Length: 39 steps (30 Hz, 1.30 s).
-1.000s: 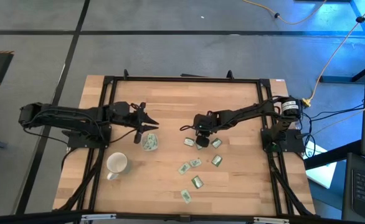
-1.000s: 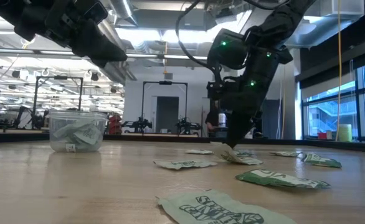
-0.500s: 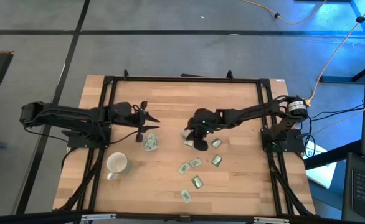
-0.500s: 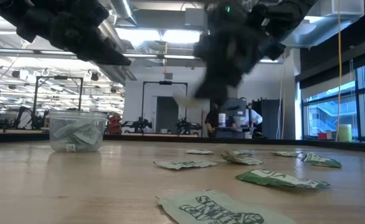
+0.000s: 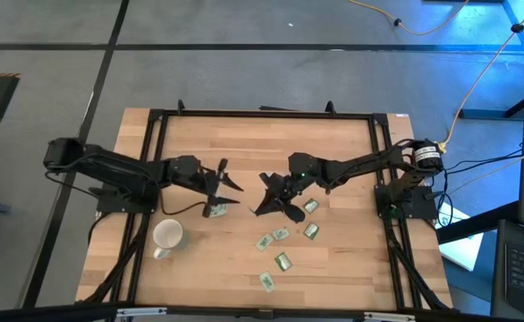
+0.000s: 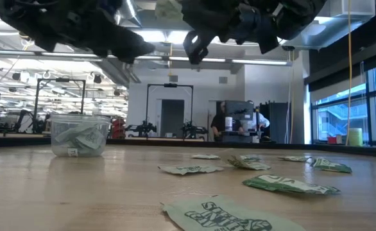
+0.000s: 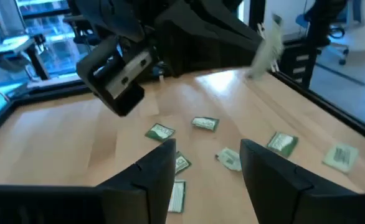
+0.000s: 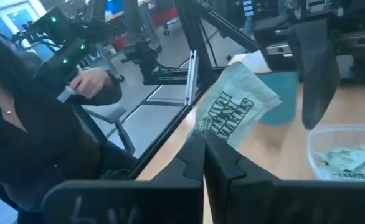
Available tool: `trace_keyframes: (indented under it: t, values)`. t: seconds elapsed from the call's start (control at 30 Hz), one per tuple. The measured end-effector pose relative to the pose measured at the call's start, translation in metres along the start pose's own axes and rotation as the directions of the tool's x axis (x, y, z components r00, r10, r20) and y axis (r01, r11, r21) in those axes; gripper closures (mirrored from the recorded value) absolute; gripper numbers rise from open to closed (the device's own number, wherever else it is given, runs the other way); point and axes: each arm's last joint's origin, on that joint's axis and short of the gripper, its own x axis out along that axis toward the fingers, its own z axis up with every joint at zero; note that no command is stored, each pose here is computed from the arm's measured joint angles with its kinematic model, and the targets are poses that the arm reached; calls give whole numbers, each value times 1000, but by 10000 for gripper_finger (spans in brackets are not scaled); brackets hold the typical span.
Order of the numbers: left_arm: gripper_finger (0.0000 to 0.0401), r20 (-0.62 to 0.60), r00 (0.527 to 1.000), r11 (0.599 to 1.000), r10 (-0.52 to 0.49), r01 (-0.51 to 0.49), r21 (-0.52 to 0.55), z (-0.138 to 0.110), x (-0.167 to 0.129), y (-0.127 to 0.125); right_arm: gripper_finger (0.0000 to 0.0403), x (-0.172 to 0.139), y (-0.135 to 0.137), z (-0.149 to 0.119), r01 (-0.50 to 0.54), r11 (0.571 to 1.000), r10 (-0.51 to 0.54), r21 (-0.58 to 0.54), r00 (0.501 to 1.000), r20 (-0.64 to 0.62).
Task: Pick and place Stevia / Truvia into bins
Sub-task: Put the green stevia packet into the transparent container
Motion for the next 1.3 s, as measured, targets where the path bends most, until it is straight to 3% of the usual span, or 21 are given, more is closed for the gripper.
trace_keyframes:
  t: [0.13,0.3,0.63,0.8,1.1,1.3]
  values:
    - [236,-2,1000,1000,-6,6,-17,3,13,1,401,0,0,0,1,999,-1,39,1000,0]
    - [239,16,998,998,-55,54,36,13,25,-2,401,0,0,-1,5,999,-5,49,1000,-7]
    - [251,59,987,987,-148,144,70,27,29,-18,401,-1,-1,-1,10,999,-9,53,1000,-12]
    - [284,58,988,988,-141,136,75,28,29,-20,401,-1,-1,-1,10,999,-9,52,1000,-12]
    - [390,56,990,982,-127,117,149,28,29,-20,398,-1,-1,-1,9,999,-9,46,1000,-10]
    - [391,56,990,982,-127,118,144,28,29,-20,374,-1,-1,-1,9,1000,-9,11,1000,-10]
